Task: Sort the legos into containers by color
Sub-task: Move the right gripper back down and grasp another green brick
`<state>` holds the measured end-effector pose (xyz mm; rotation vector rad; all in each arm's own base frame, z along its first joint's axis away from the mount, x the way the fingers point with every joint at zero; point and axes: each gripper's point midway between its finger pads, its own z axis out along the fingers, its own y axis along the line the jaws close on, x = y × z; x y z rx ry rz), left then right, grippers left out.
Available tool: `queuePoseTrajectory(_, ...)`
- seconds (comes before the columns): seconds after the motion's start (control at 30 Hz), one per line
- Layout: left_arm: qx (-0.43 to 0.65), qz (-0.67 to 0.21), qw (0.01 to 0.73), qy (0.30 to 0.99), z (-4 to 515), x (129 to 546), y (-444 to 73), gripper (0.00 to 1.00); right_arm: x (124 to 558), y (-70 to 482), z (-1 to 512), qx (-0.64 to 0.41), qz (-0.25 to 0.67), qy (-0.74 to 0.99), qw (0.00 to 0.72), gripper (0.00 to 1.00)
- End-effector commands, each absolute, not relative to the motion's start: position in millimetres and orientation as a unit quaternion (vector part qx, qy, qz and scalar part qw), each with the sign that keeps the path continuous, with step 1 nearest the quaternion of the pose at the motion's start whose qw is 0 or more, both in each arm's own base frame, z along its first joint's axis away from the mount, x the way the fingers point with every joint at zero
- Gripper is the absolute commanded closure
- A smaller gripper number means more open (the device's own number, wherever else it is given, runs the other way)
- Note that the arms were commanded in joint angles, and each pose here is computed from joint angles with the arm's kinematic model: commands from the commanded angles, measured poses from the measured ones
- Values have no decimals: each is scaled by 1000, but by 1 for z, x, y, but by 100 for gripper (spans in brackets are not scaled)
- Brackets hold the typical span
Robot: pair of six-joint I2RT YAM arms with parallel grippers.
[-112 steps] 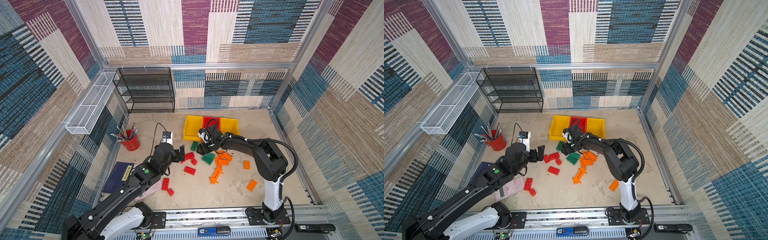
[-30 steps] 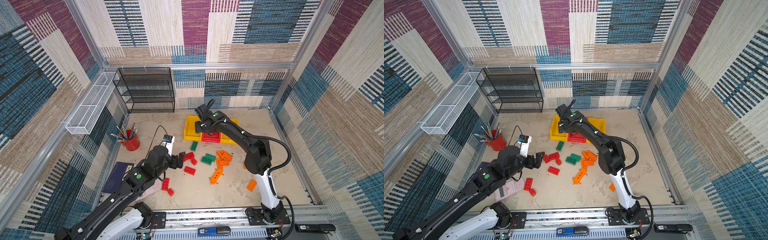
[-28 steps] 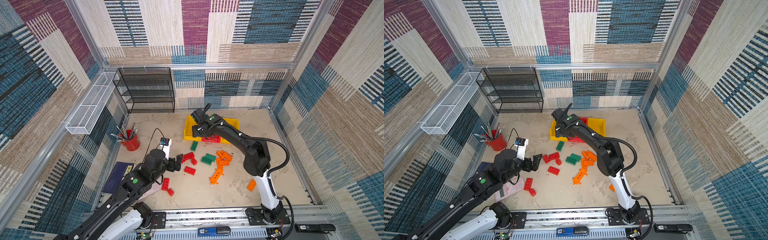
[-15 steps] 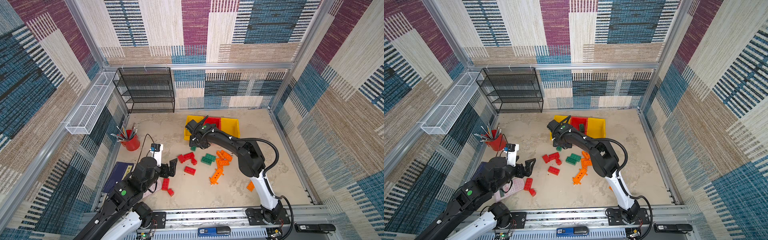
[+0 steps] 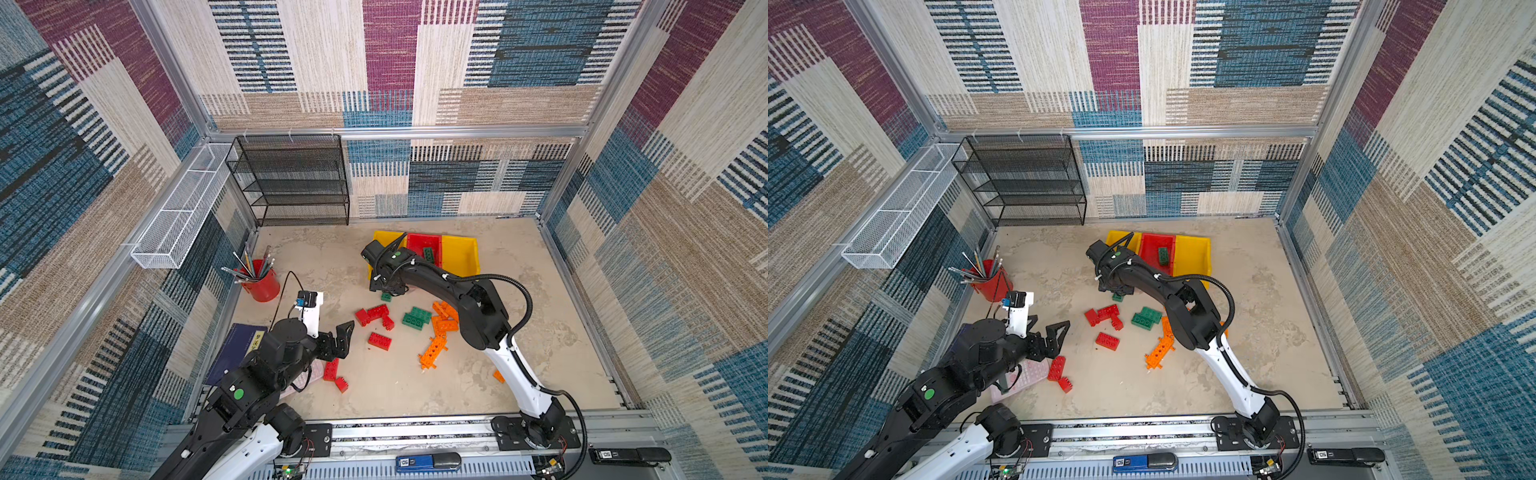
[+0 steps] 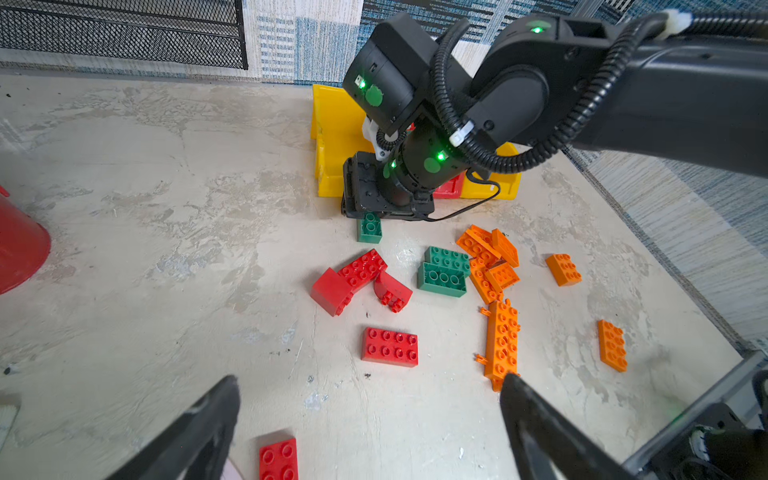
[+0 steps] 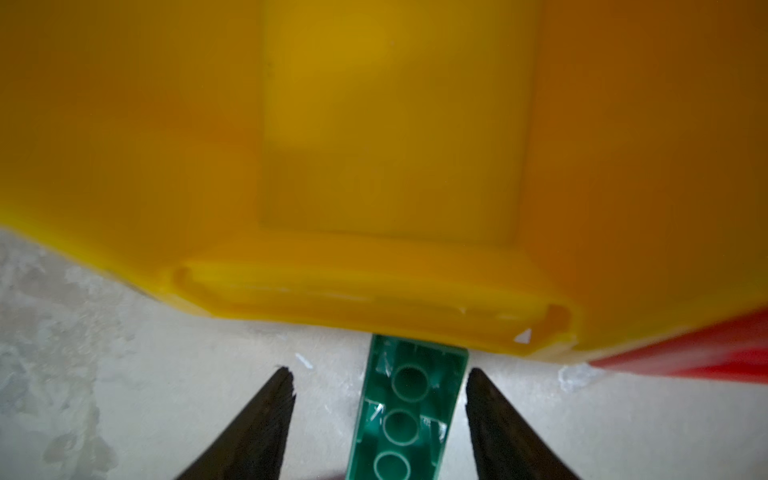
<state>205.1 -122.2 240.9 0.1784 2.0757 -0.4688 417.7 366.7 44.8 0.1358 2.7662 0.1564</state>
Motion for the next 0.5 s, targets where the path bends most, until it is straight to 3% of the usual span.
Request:
queuePoseTrajectory(0.0, 74, -202, 487, 847, 246, 205, -125, 2, 414, 360, 43, 56, 37, 981, 184, 32)
queuePoseTrajectory(0.13, 74, -201, 490, 845, 247, 206, -125, 2, 413, 360, 39, 53, 39, 981, 185, 35)
queuePoseTrajectory(0.3, 74, -199, 491, 845, 247, 207, -125, 2, 408, 358, 24, 42, 31, 984, 169, 64)
queuePoseTrajectory(0.47, 82, -192, 493, 844, 246, 212, -128, 2, 403, 356, 39, 30, 40, 984, 173, 69)
